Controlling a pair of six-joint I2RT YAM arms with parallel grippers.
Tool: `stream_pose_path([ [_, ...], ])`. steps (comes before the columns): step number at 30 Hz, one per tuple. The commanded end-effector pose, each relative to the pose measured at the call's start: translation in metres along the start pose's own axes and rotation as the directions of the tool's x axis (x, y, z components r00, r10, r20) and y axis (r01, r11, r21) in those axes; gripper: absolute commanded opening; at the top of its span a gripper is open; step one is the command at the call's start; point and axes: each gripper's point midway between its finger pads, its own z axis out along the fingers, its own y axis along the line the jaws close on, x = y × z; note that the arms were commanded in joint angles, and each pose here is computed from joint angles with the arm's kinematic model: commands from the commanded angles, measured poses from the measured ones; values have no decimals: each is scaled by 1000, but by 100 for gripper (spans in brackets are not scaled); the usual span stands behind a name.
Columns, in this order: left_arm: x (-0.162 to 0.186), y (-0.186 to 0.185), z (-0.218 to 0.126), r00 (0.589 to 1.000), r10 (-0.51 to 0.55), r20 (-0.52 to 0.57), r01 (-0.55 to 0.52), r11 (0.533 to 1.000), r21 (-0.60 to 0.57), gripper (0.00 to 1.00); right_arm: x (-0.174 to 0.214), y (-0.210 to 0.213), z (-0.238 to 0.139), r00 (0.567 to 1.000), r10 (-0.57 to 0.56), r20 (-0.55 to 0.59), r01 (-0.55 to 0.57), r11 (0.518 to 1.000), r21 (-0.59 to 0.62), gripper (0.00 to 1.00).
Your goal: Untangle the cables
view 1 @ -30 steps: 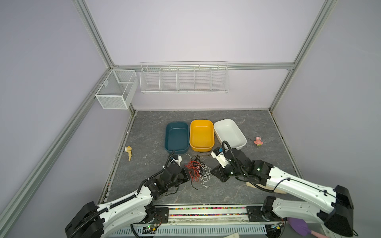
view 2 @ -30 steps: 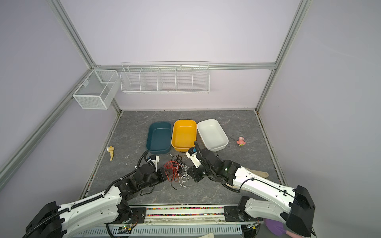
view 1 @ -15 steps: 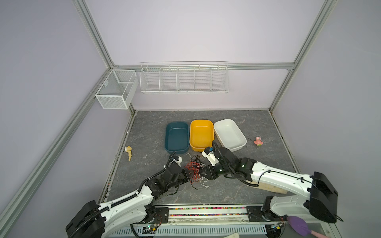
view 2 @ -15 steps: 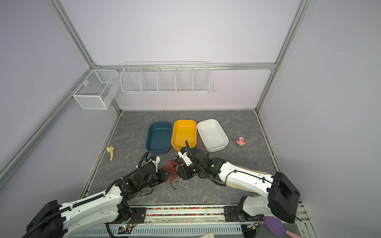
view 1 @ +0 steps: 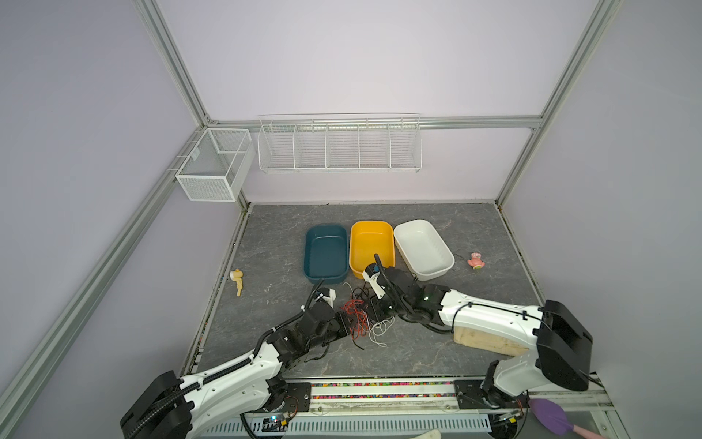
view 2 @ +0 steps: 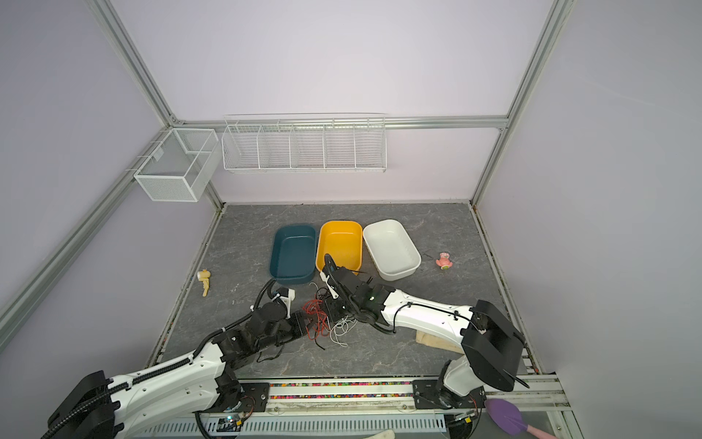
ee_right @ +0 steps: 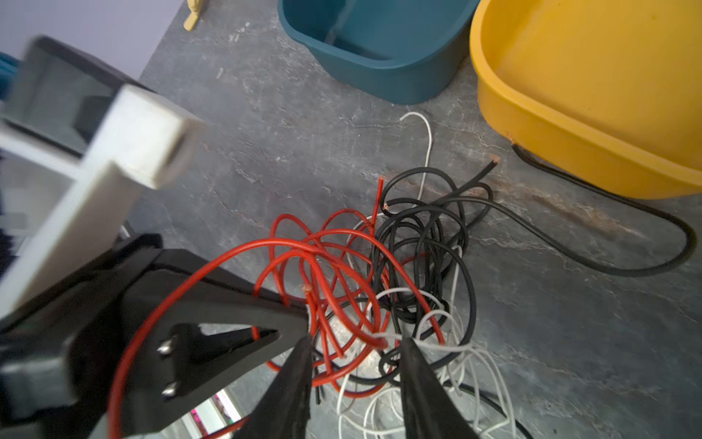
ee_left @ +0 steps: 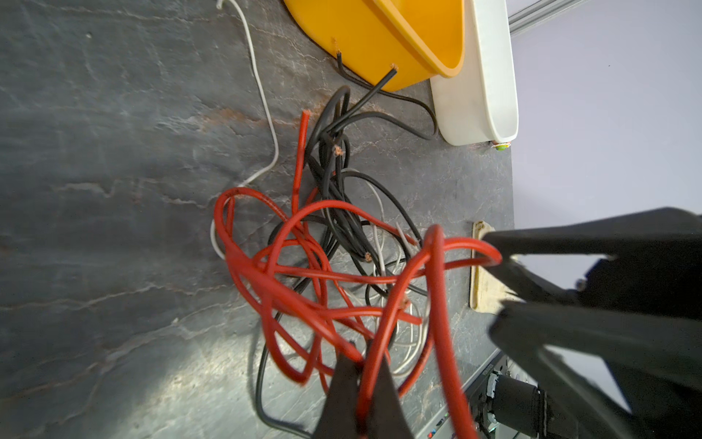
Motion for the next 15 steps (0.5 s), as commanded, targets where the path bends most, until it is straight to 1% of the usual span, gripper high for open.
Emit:
stream_pose_path([
  [1, -4, -14, -4, 1000, 22, 2, -22, 999, 30, 0, -16, 0, 3, 998, -35, 50, 35, 999, 4, 39],
  [8, -4, -16, -4, 999, 32, 0, -32, 999, 37, 0, -20, -6, 9, 998, -25, 60, 25, 1000, -9, 21],
  [11, -3, -14, -3, 999, 34, -3, -34, 999, 31, 0, -24, -5, 5, 997, -28, 78, 29, 999, -15, 11],
  [12, -2, -13, -3, 999, 34, -5, -34, 999, 28, 0, -26, -4, 2, 996, -29, 89, 30, 999, -17, 6],
  [15, -1, -11, 0, 999, 34, -12, -34, 999, 18, 0, -31, -2, -9, 992, -39, 117, 41, 999, -19, 6],
])
